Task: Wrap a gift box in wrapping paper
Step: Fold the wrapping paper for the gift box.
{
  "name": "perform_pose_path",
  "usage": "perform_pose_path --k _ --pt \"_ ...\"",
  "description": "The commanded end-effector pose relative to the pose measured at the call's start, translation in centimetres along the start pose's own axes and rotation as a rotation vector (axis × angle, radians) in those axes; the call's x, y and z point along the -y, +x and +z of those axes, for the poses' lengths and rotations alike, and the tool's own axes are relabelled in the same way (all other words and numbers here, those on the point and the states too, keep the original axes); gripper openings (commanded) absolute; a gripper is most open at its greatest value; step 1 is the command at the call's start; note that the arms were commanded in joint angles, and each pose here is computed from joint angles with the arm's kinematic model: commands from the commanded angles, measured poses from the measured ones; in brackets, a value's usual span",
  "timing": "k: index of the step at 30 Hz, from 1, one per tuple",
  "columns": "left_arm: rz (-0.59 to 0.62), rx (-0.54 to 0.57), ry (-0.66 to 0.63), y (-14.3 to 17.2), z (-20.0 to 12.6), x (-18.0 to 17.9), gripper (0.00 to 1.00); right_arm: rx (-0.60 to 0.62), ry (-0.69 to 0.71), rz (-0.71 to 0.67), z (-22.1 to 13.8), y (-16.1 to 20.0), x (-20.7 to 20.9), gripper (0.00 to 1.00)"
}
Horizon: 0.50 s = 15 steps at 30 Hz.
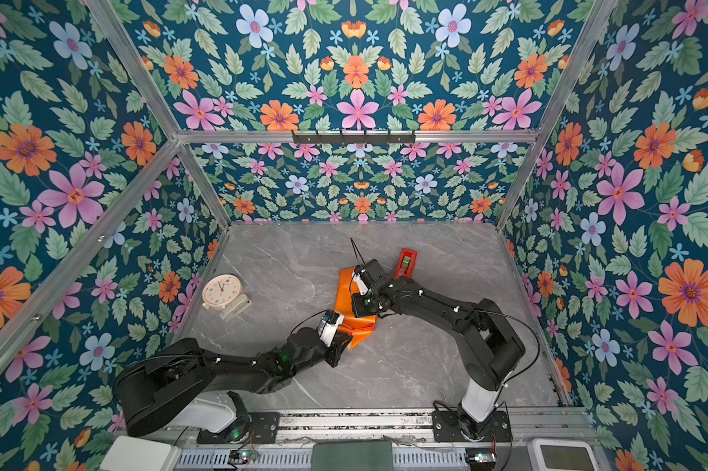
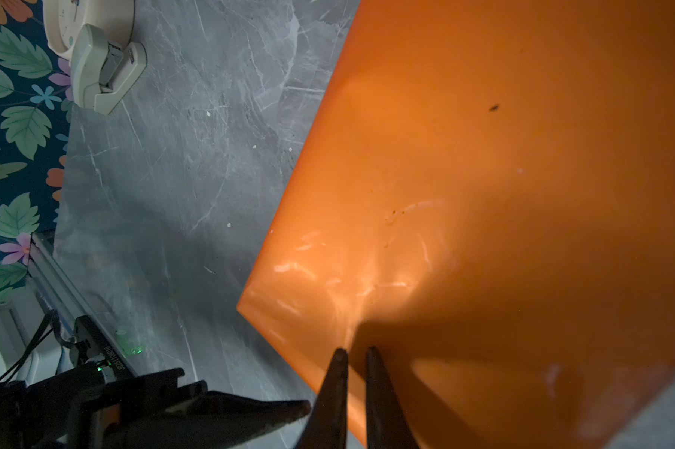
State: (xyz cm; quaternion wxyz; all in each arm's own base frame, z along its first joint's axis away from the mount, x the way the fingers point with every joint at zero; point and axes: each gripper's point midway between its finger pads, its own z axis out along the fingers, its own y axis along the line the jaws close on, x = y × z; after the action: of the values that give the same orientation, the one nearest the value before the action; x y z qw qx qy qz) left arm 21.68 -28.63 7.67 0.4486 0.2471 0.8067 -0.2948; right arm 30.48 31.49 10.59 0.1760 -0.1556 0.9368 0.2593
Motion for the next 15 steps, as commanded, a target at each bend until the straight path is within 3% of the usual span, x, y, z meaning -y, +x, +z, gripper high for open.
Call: perform_pose_path --k 1,5,9,15 --pt "-0.068 0.042 -0.023 -1.5 -0.8 -0.8 0.30 0.016 0.002 -0.026 -1.5 -1.0 -0.7 0.14" --pt "-0.178 0.095 -0.028 -4.2 -2.2 -2.1 0.38 0.067 0.005 -0.055 -4.3 -2.2 -1.6 0.18" --pt "-0.373 0.126 -0.052 -7.0 -2.6 -5.1 0.50 0.104 0.026 -0.008 -6.7 -1.3 -0.4 0.23" --pt "-0.524 0.079 -0.078 -9.3 -0.3 -7.3 0.58 0.122 0.010 0.175 -6.9 0.4 2.2 0.46"
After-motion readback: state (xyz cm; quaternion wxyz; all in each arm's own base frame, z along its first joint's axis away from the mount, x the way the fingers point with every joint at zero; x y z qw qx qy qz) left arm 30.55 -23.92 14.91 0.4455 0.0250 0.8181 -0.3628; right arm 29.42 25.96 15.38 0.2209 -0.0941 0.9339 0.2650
